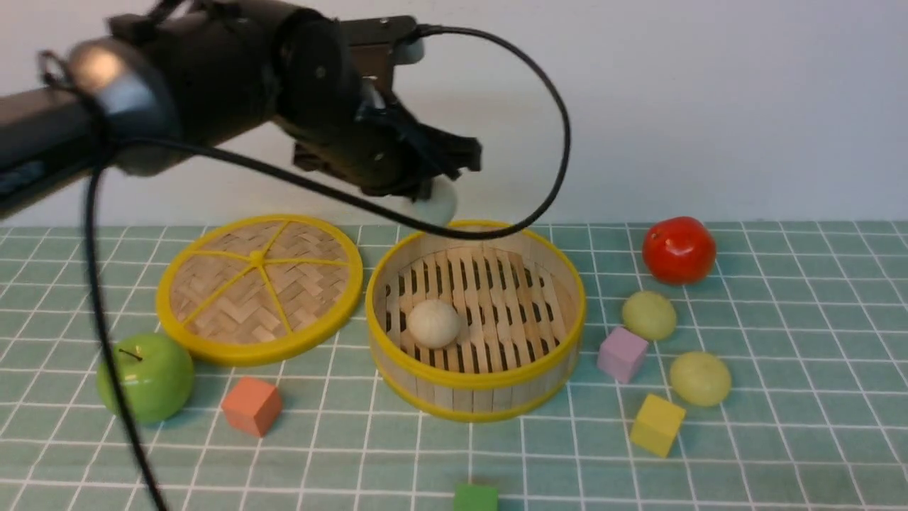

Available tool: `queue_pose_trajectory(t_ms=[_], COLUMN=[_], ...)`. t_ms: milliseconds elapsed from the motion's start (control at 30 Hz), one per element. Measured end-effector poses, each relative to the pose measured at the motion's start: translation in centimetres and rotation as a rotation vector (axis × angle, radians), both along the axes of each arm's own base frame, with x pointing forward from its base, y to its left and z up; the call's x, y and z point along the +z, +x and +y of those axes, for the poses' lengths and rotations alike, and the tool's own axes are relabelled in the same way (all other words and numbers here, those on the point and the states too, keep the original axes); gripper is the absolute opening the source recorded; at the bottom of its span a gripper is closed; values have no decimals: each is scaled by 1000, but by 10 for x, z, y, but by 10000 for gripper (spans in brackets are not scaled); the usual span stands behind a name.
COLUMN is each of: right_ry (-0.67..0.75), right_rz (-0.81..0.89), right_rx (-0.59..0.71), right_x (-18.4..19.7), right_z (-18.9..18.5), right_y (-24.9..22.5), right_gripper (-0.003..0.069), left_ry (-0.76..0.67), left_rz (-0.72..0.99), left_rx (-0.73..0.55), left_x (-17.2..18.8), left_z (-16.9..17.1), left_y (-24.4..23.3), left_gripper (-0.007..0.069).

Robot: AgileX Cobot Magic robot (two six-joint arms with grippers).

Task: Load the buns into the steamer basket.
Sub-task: Use the left arm to put the steamed stuffed bun into the steamer, then use the right arm to grab a steamed stuffed bun

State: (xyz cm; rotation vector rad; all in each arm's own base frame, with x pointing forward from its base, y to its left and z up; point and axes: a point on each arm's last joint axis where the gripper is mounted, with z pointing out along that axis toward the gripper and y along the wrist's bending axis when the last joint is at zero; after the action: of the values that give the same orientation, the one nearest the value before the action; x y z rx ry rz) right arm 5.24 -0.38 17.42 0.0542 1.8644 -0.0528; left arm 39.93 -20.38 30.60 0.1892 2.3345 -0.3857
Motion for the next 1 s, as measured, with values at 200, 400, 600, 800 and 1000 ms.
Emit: queue_pose_trajectory(t_ms=[200, 400, 600, 800, 1000], right_ry=[0, 0, 0, 0, 0], right_rz=[0, 0, 0, 0, 0], right_rx=[0, 0, 0, 0, 0], right_x=[0, 0, 0, 0, 0], right_z=[0, 0, 0, 0, 0], right_y=[0, 0, 0, 0, 0], right_gripper=[240, 240, 240, 240, 240], left_ry=[42, 62, 67, 74, 131], left_rz=[75, 129, 140, 141, 120], left_rx=[-4, 2, 6, 27, 50], left_x=[-49, -80, -88, -86, -28], left_z=[-18, -23, -24, -22, -5], left_y=[34, 45, 47, 47, 25], left_gripper=[-12, -7, 31, 186, 428])
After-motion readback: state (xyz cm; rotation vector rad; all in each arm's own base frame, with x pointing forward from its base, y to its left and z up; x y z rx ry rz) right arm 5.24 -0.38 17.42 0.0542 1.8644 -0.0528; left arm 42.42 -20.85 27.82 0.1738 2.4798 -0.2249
